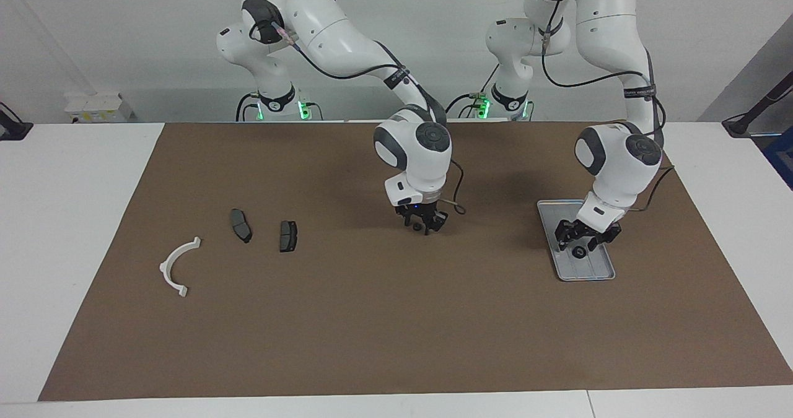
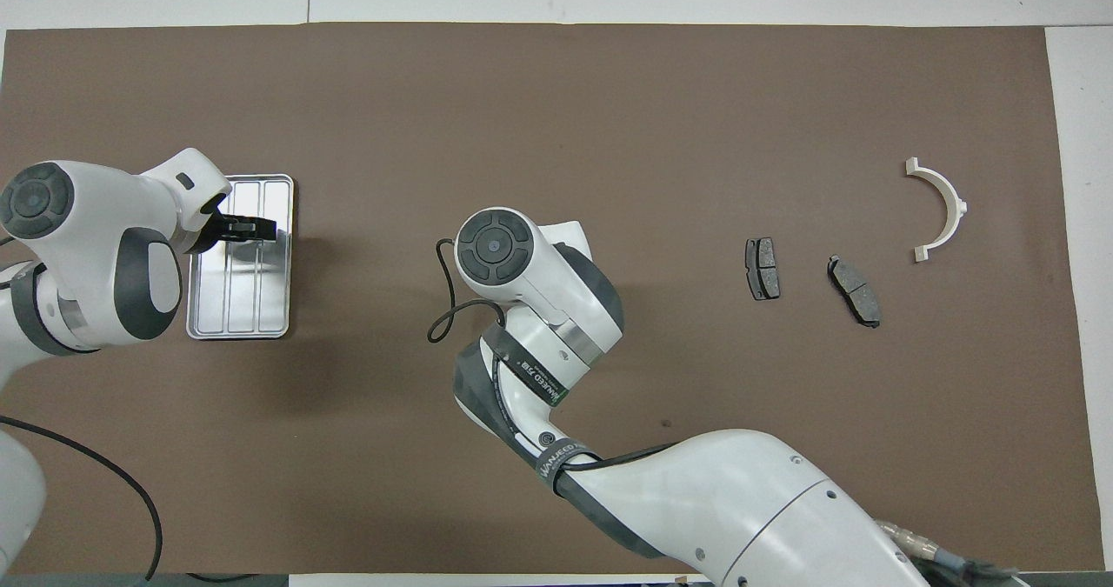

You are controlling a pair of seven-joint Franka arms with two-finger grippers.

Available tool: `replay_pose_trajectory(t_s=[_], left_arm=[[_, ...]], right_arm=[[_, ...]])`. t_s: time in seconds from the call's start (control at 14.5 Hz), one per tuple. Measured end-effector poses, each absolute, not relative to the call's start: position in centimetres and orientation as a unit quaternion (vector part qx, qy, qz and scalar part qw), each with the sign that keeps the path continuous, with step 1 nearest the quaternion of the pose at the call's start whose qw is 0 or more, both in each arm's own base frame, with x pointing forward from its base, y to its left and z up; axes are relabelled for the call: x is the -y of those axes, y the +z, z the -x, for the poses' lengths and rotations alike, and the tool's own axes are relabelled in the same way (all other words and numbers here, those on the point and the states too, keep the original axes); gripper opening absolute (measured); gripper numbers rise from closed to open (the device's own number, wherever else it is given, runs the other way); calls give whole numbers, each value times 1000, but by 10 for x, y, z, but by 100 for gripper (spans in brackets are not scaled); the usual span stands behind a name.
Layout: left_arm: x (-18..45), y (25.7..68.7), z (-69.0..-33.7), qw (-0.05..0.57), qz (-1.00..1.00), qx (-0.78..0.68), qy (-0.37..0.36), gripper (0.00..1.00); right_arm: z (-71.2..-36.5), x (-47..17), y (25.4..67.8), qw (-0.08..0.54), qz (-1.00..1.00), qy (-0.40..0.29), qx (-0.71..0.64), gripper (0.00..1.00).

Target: Place bearing gear from tray to pile

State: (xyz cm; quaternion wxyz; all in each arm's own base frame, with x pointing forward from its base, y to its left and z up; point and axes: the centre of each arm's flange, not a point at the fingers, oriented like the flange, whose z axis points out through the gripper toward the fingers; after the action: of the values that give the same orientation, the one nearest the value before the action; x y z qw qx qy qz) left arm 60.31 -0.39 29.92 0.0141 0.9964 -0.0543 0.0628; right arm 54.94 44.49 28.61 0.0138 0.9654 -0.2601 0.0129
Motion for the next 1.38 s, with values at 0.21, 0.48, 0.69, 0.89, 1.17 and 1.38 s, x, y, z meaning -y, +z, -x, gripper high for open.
replay_pose_trajectory(t_s=[0.21, 0.48, 0.69, 0.89, 1.17, 1.38], left_arm=[[4, 296, -603, 13, -996, 54, 64, 70], [3, 297, -604, 13, -996, 53, 70, 47], [3, 298, -604, 13, -996, 53, 71, 34], [3, 298, -604, 13, -996, 53, 71, 34], [2, 308, -609, 15, -997, 53, 59, 34], [10, 333, -614, 22, -997, 49, 47, 34]], right_arm=[[-550, -445, 288, 11, -965, 13, 261, 44], [-550, -445, 289, 7, -964, 8, 266, 23], [-552, -442, 290, 8, -963, 7, 269, 23], [-563, -430, 305, 24, -962, -1, 272, 23], [-597, -380, 358, 27, -972, -1, 233, 23], [-624, -308, 405, 30, -987, -4, 160, 23]])
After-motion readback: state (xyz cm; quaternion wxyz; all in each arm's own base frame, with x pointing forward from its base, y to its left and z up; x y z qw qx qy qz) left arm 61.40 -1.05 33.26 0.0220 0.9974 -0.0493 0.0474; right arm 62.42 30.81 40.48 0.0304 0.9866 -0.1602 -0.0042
